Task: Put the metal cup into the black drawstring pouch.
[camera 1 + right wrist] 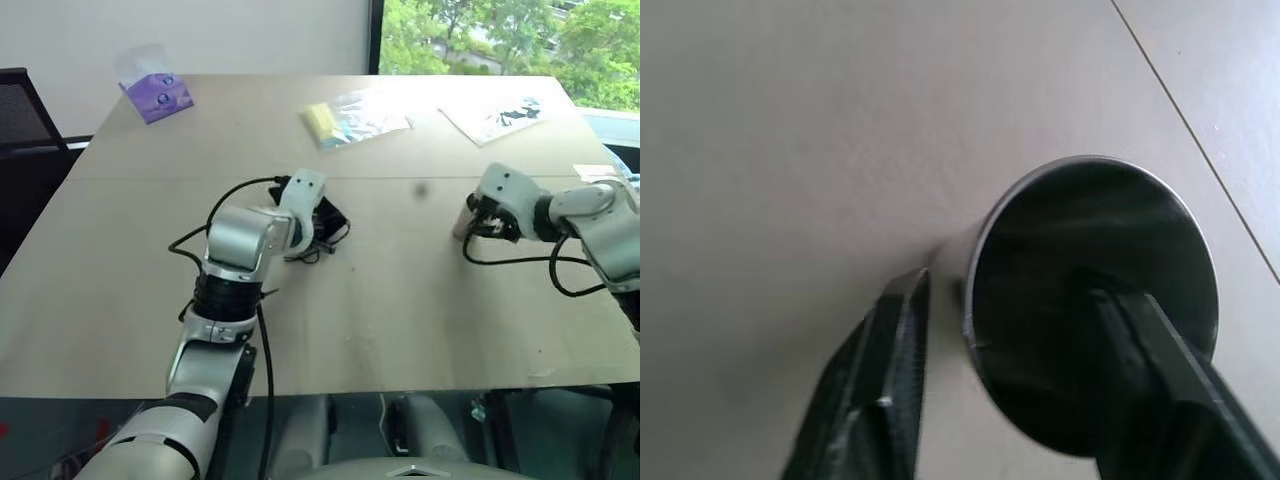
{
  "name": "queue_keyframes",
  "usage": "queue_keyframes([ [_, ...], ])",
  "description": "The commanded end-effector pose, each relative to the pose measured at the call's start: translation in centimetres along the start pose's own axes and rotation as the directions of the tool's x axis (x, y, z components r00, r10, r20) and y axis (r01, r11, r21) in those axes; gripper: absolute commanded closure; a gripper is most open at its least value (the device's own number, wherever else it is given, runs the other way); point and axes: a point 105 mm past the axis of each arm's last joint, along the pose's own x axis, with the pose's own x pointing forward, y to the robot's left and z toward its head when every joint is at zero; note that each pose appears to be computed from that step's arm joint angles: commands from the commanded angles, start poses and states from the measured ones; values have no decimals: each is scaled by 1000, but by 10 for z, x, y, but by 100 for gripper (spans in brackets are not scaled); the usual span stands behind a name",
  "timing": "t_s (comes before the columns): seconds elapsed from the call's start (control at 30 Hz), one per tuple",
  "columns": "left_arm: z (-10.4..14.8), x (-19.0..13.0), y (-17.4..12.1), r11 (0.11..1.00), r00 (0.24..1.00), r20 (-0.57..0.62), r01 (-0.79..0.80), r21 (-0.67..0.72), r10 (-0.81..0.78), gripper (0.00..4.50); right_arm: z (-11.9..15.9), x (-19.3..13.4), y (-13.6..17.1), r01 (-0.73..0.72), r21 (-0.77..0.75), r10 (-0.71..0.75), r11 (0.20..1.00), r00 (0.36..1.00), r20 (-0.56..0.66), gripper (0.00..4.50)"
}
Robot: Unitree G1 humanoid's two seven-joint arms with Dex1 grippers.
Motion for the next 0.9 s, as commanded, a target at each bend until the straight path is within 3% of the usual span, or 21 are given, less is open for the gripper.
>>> queue_keyframes([
  [0.03, 12, -11, 4, 997, 998, 43, -38, 60, 35, 450, 7, -5, -9, 33, -50, -32, 998, 999, 14, 412],
  [0.07, 10, -11, 3, 994, 999, 35, -35, 104, 32, 450, 6, -5, -8, 32, -48, -31, 998, 999, 16, 445],
  [0.2, 12, -14, 5, 991, 999, 28, -45, 126, 42, 450, 11, -12, -9, 56, -30, -54, 998, 997, 53, 445],
  [0.33, 22, -15, -2, 995, 998, 12, 65, -82, -64, 450, 31, -30, -1, 41, 99, -61, 994, 976, 208, 445],
  [0.43, 33, -10, -16, 958, 982, 29, 187, -217, -185, 450, 49, -45, 14, -31, 235, -60, 971, 926, 372, 445],
  [0.5, 38, -3, -22, 925, 972, 29, 230, -304, -232, 450, 49, -50, 26, -66, 300, -69, 952, 906, 417, 445],
  [0.57, 42, 1, -31, 904, 966, 18, 248, -349, -257, 450, 56, -59, 40, -134, 354, -79, 926, 846, 528, 445],
  [0.73, 49, 12, -55, 885, 951, -5, 284, -369, -308, 450, 60, -81, 64, -205, 465, -170, 861, 747, 643, 445],
  [0.83, 50, 17, -65, 849, 931, 7, 336, -408, -365, 450, 60, -80, 81, -255, 523, -202, 813, 719, 665, 445],
  [0.9, 48, 18, -71, 803, 905, 21, 388, -453, -425, 450, 65, -78, 91, -321, 566, -245, 759, 665, 706, 445],
])
